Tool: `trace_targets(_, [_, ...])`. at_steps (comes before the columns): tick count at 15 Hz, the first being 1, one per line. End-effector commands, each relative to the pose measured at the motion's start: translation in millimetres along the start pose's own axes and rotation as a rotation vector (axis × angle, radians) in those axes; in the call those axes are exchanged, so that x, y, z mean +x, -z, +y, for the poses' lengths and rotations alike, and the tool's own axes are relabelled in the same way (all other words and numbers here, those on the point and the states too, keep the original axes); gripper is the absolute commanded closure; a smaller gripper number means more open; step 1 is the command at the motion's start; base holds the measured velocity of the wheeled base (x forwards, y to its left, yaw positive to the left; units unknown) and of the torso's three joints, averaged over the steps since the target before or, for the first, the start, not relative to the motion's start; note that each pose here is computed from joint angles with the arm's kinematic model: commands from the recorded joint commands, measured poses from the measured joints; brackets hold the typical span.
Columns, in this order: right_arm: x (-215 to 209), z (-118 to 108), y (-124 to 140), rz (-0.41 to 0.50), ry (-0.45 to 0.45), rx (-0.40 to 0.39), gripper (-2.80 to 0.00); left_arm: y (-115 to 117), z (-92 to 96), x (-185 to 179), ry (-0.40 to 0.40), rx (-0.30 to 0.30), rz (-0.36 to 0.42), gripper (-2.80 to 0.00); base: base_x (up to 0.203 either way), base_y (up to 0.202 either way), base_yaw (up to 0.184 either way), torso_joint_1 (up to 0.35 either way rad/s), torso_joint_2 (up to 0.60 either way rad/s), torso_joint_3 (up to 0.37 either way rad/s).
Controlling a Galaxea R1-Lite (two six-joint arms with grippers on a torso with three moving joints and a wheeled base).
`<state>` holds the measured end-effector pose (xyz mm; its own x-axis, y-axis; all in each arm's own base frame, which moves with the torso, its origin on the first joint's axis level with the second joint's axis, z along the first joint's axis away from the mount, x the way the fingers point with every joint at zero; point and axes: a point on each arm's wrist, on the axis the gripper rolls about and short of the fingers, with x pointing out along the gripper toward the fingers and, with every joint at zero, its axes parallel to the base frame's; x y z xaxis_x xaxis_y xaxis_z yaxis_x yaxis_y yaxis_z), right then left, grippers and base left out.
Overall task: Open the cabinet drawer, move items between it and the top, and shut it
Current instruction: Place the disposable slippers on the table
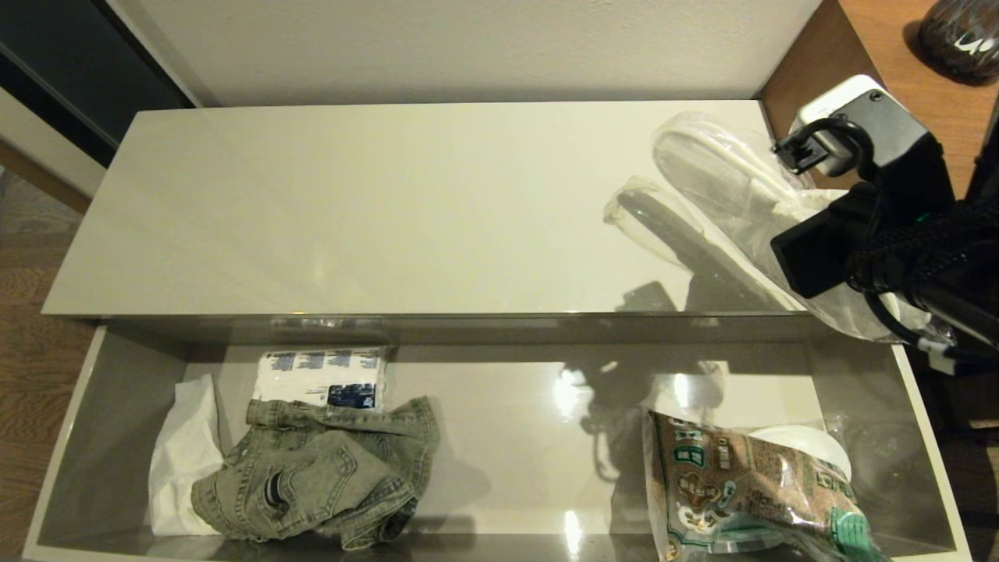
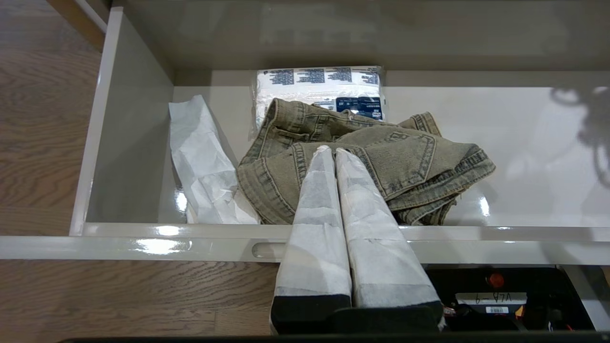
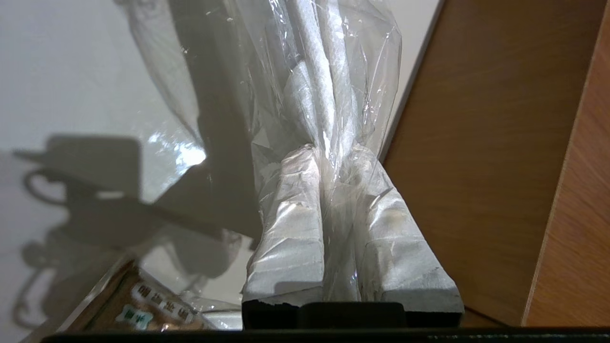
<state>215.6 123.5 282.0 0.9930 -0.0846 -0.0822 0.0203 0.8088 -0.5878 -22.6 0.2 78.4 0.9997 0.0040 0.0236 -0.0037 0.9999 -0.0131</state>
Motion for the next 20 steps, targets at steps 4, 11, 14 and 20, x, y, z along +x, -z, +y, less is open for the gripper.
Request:
trace_targets(4, [94, -5, 36, 0.045, 0.188, 0.069, 0.00, 0, 0.0, 0, -0.001, -0.001, 0.001, 0.00, 0.000, 0.000, 0.000, 0.000, 0.00, 0.000])
trace_targets(11, [120, -3, 52, 0.003, 0.216, 0.132, 0.00, 0, 0.0, 0, -0.001, -0.001, 0.001, 0.00, 0.000, 0.000, 0.000, 0.000, 0.00, 0.000])
trace_targets(14, [118, -7, 46, -0.048, 0.256, 0.163, -2.80, 0, 0.0, 0, -0.001, -0.001, 0.001, 0.00, 0.000, 0.000, 0.000, 0.000, 0.00, 0.000])
trace_targets(20, [115, -6, 48, -0.054, 0.254, 0.159, -2.80, 0, 0.0, 0, -0.001, -0.001, 0.001, 0.00, 0.000, 0.000, 0.000, 0.000, 0.00, 0.000])
